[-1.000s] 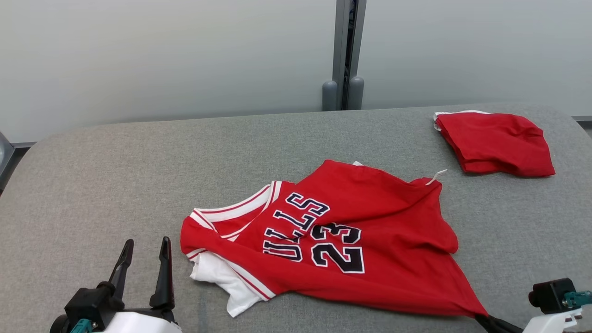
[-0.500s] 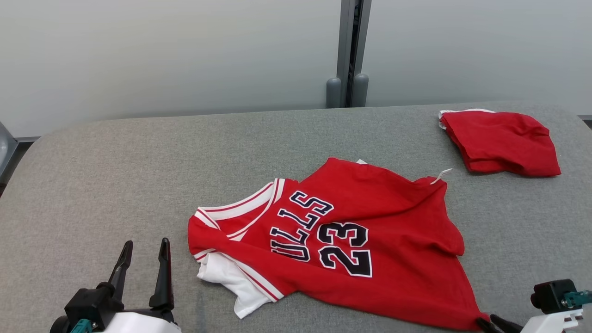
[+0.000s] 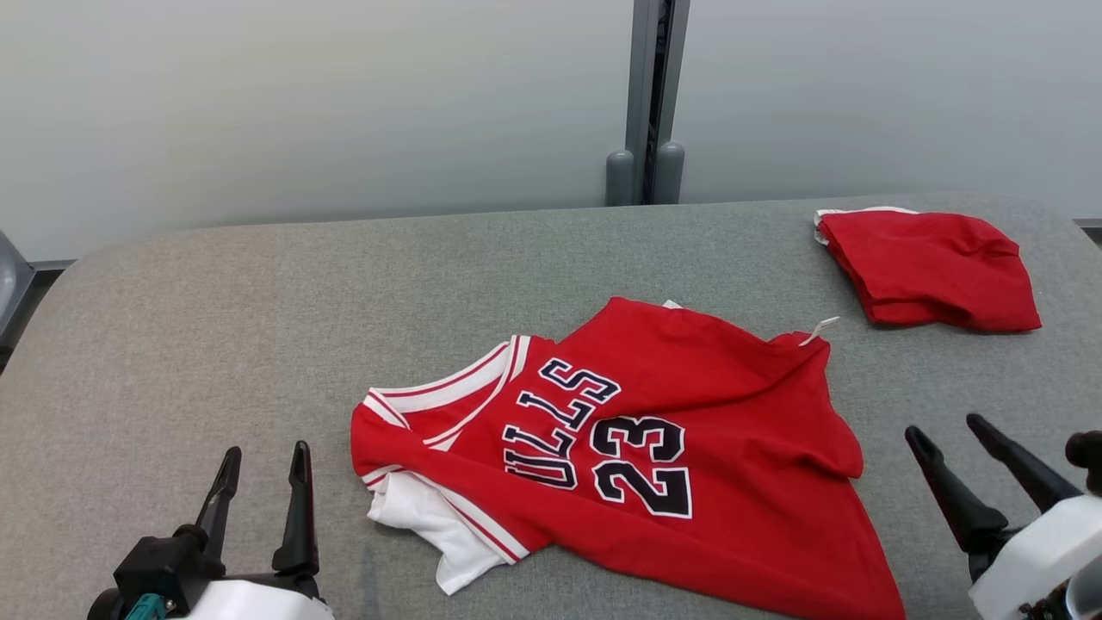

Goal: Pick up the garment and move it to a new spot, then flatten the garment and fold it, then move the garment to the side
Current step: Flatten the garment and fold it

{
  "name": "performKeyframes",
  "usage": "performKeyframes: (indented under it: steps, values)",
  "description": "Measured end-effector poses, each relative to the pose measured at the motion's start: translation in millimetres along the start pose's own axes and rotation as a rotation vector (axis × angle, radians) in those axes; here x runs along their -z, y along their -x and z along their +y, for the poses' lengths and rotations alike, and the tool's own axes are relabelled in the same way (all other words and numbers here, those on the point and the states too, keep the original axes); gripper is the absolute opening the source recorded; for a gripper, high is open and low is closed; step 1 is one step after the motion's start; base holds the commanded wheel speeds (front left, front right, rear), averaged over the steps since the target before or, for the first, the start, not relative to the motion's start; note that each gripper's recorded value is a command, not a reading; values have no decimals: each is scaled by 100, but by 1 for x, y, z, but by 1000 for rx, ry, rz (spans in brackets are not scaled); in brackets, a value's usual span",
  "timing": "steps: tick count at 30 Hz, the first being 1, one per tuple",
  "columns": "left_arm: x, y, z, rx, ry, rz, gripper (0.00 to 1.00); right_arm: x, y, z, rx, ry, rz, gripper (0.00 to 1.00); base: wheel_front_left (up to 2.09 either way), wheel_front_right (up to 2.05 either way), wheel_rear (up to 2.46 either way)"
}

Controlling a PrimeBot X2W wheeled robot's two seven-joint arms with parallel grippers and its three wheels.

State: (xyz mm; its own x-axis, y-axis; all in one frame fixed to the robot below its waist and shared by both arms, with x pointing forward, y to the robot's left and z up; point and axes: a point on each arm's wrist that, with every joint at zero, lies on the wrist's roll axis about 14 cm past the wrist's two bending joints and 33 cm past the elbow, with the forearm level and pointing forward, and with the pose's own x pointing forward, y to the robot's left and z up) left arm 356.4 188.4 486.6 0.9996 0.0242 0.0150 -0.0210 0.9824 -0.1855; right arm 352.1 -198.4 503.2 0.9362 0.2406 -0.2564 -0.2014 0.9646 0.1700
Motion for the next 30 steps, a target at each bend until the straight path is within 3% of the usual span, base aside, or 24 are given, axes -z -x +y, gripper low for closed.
performKeyframes:
  steps: [6,9,16,22,30]
  values:
    - [1,1,-1,-1,5,3,100,-27,-11,5,26,-20,-164,100,0,0,0]
    - [3,3,1,-5,6,9,100,-51,-21,15,29,-28,-315,100,0,0,0]
    - [2,6,7,-24,7,5,100,-60,-28,33,8,-43,-473,100,0,0,0]
    - [6,9,5,-22,21,17,100,-41,-34,38,9,-51,-444,100,0,0,0]
    - [7,8,4,-19,21,20,100,-41,-39,40,-1,-52,-445,100,0,0,0]
